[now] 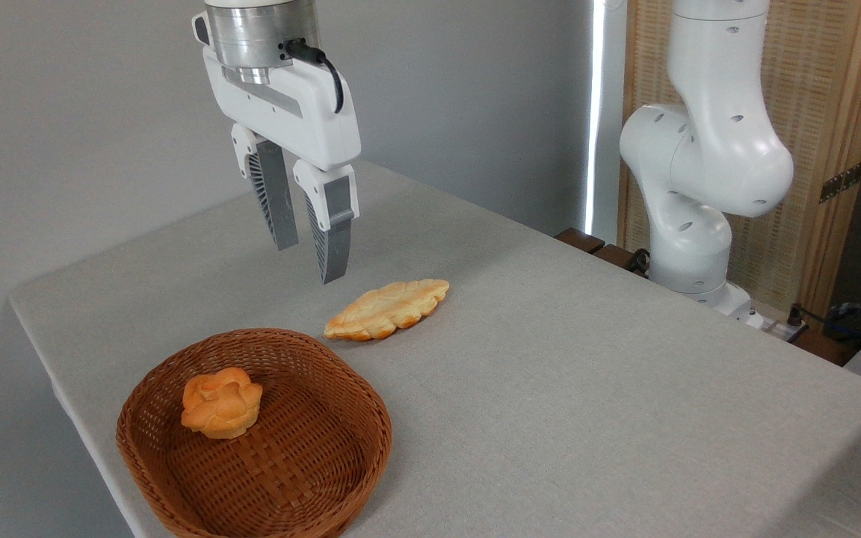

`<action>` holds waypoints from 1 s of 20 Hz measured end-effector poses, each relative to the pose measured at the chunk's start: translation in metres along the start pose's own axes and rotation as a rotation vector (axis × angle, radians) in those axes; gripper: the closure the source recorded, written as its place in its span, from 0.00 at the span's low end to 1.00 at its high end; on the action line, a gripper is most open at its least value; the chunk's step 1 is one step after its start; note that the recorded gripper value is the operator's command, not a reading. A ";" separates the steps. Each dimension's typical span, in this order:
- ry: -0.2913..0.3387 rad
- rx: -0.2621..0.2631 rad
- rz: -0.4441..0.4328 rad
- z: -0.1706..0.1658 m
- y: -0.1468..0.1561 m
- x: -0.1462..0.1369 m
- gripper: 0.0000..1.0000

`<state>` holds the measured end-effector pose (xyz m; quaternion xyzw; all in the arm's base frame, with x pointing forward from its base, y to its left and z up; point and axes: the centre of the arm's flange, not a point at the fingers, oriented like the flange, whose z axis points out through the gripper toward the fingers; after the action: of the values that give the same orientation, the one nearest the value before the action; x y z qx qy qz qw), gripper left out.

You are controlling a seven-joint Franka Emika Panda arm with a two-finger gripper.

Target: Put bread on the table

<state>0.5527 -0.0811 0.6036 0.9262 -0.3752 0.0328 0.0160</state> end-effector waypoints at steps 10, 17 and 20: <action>-0.014 -0.009 -0.026 0.009 -0.004 0.001 0.00; -0.018 0.005 -0.032 0.006 -0.009 -0.002 0.00; -0.031 0.037 -0.027 0.002 -0.011 -0.005 0.00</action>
<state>0.5570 -0.0704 0.6014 0.9317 -0.3623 0.0250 -0.0065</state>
